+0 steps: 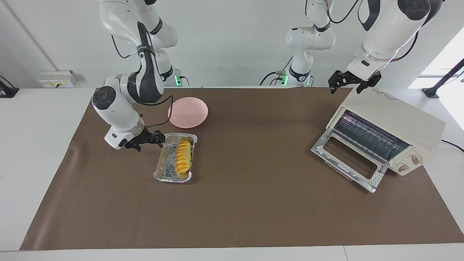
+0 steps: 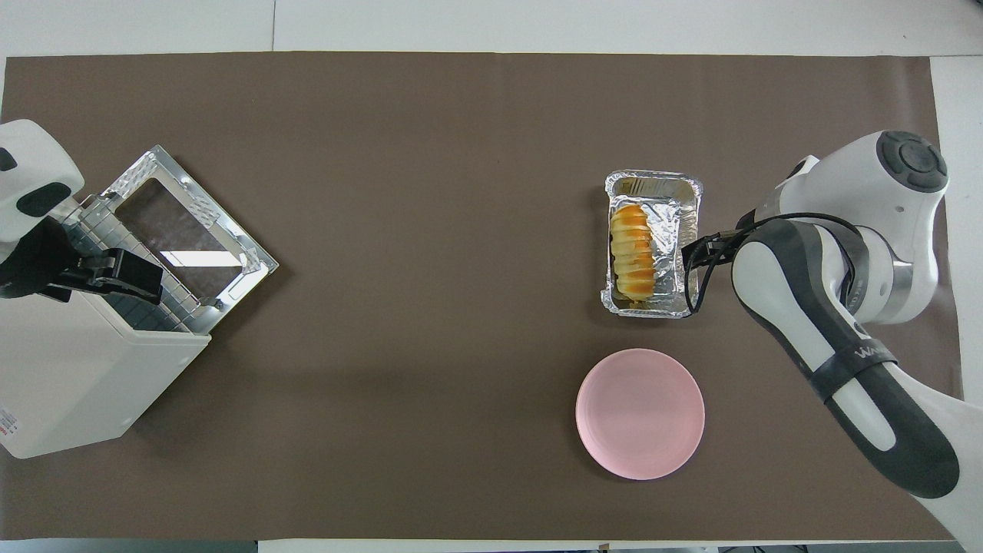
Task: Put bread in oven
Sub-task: 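Lower the bread into the foil tray and open the right gripper, then grasp the edge of the foil tray with the right gripper, then lift the foil tray and carry it toward the left gripper, then grasp the tray with the left gripper while the right gripper withdraws, then carry the foil tray with the left gripper toward the oven, then push the foil tray into the open oven with the left gripper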
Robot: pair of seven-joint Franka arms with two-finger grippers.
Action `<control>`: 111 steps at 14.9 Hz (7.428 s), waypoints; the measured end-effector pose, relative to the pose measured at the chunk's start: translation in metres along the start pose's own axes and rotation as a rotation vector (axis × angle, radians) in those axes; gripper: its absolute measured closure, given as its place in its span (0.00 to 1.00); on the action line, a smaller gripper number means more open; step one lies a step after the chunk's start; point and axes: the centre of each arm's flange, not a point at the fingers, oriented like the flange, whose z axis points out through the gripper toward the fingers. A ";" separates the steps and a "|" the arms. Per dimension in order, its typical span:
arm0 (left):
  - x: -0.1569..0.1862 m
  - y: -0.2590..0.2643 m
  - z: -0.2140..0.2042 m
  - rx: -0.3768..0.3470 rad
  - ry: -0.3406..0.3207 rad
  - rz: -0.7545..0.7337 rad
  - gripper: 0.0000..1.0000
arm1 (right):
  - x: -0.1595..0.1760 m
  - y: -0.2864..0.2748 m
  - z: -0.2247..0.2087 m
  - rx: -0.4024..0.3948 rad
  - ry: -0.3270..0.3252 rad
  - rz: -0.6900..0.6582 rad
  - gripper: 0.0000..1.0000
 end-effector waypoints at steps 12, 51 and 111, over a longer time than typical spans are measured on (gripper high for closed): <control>0.000 0.000 0.000 0.000 0.000 0.000 0.00 | -0.011 0.007 0.029 0.038 -0.002 0.121 0.28; 0.052 0.119 -0.003 -0.070 0.113 0.049 0.00 | -0.009 -0.119 -0.106 0.038 0.132 -0.002 0.00; 0.170 -0.065 0.152 0.152 -0.003 -0.751 0.98 | -0.069 0.017 -0.246 -0.137 0.016 0.111 0.00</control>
